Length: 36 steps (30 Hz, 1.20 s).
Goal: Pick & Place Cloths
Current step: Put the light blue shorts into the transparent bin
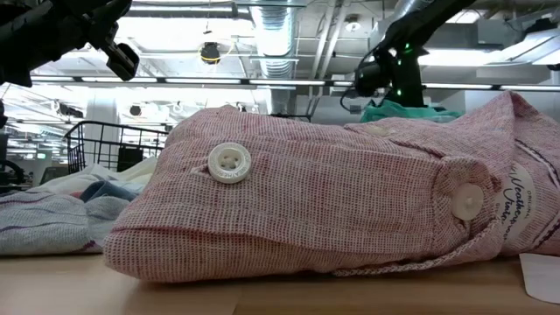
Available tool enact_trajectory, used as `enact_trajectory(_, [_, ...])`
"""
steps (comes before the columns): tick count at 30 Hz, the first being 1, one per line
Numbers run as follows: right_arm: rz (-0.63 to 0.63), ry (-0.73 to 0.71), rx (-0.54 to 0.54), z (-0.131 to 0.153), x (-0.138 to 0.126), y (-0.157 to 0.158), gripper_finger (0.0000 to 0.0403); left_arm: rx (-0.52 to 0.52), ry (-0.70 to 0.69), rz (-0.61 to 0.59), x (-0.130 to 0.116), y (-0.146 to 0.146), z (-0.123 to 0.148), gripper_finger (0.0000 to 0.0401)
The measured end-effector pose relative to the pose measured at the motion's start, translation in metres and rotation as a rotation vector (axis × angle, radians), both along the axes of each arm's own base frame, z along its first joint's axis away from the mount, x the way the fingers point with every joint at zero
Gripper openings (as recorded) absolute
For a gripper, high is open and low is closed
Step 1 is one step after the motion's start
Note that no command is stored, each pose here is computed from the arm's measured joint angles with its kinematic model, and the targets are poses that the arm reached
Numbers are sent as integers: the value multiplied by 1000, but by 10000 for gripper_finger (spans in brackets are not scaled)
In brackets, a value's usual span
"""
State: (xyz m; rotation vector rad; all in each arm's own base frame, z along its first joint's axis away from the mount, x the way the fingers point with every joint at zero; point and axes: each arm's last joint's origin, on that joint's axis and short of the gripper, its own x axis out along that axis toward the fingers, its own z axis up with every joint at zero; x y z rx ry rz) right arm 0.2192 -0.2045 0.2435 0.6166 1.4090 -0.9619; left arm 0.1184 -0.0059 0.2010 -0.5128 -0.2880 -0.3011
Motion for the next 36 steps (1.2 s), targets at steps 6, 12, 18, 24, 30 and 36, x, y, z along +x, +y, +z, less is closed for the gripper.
enact_trajectory(6, [-102,-167,-98,47,-9,9,277,0,0,0,0,0,0,2])
enact_trajectory(12, [-286,-409,-92,90,-12,42,284,0,0,0,0,0,0,2])
enact_trajectory(18, [-406,-314,-81,92,-9,85,211,0,0,0,0,0,0,2])
enact_trajectory(24, [-636,-422,-101,79,21,86,44,0,0,0,0,0,0,2])
enact_trajectory(30, [-784,-506,-83,59,52,78,17,0,0,0,0,0,0,2])
enact_trajectory(36, [-973,-496,-154,50,57,81,6,0,0,0,0,0,0,2])
